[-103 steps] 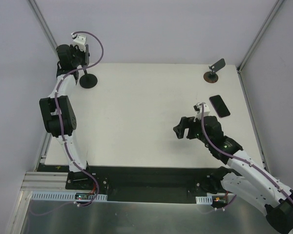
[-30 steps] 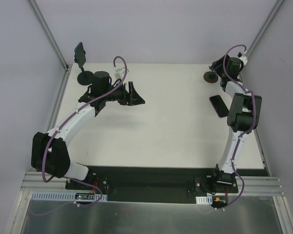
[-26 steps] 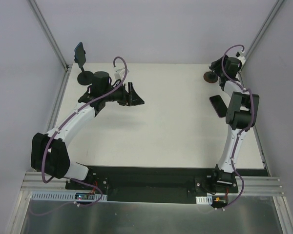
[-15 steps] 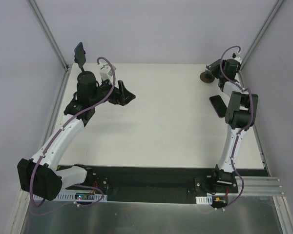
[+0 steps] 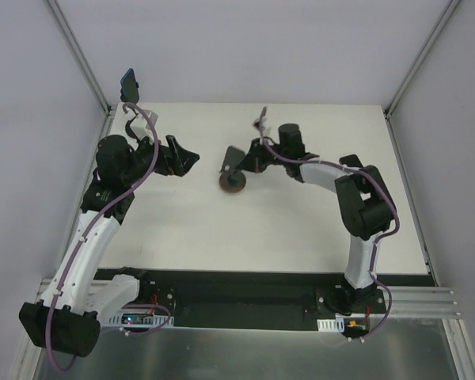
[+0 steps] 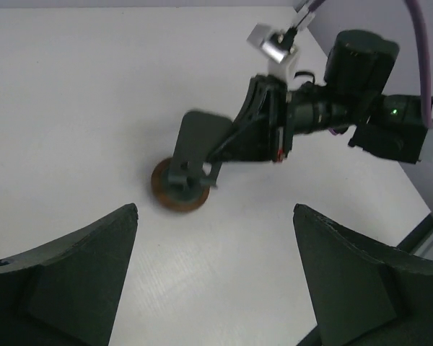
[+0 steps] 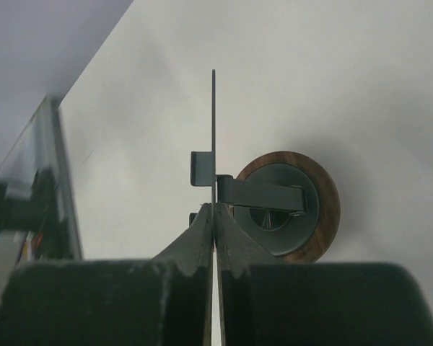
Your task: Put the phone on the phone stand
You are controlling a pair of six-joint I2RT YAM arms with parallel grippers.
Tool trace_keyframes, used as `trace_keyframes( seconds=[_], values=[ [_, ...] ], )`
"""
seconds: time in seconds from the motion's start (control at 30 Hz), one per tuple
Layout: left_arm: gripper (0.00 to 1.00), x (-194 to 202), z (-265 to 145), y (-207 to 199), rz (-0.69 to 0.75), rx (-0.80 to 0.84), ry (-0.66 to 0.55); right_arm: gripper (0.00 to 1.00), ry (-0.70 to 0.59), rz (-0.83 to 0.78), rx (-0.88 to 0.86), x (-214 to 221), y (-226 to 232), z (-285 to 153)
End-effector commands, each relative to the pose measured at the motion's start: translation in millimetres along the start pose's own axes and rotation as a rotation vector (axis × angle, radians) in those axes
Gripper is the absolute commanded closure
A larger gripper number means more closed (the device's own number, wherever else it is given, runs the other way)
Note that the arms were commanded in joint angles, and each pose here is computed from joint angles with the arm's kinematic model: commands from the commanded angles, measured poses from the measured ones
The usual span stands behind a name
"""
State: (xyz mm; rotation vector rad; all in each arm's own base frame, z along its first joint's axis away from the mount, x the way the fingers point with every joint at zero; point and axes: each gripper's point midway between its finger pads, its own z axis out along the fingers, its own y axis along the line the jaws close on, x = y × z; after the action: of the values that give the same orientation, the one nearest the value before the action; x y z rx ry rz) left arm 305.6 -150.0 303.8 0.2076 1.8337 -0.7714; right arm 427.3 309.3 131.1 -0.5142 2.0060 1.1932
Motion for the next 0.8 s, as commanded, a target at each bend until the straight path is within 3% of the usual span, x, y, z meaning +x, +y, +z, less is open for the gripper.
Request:
trace_keyframes(
  seconds=[0.0, 0.27, 0.37, 0.4, 0.47, 0.5, 0.53, 0.77],
  values=[
    [0.12, 4.5, -34.3, -31.7, -0.113, 0.118, 0.001, 1.00, 0.196, -0.230, -0.402, 66.2, 116.1, -3.0],
    [0.11, 25.3, -73.5, -56.9, -0.124, 0.169, 0.046, 0.97, 0.358, -0.252, -0.524, 125.7, 158.2, -3.4],
    [0.10, 27.6, -81.5, -64.3, -0.131, 0.191, 0.054, 0.70, 0.376, -0.252, -0.483, 134.7, 156.3, -1.4],
    [0.10, 34.1, -80.0, -62.6, -0.149, 0.190, 0.080, 0.50, 0.375, -0.251, -0.442, 136.3, 152.1, 0.2],
    [0.11, 50.3, -76.3, -61.3, -0.165, 0.216, 0.135, 0.30, 0.346, -0.258, -0.315, 131.1, 140.5, 0.0],
    [0.11, 59.7, -71.2, -56.7, -0.181, 0.214, 0.170, 0.06, 0.332, -0.253, -0.280, 127.0, 138.4, -1.7],
    [0.11, 68.0, -68.1, -54.1, -0.199, 0.216, 0.201, 0.00, 0.324, -0.240, -0.246, 123.9, 136.5, -4.1],
    [0.15, 136.5, -32.3, -37.7, -0.245, 0.221, 0.505, 0.04, 0.204, -0.167, -0.028, 101.2, 137.0, -47.9]
  ],
)
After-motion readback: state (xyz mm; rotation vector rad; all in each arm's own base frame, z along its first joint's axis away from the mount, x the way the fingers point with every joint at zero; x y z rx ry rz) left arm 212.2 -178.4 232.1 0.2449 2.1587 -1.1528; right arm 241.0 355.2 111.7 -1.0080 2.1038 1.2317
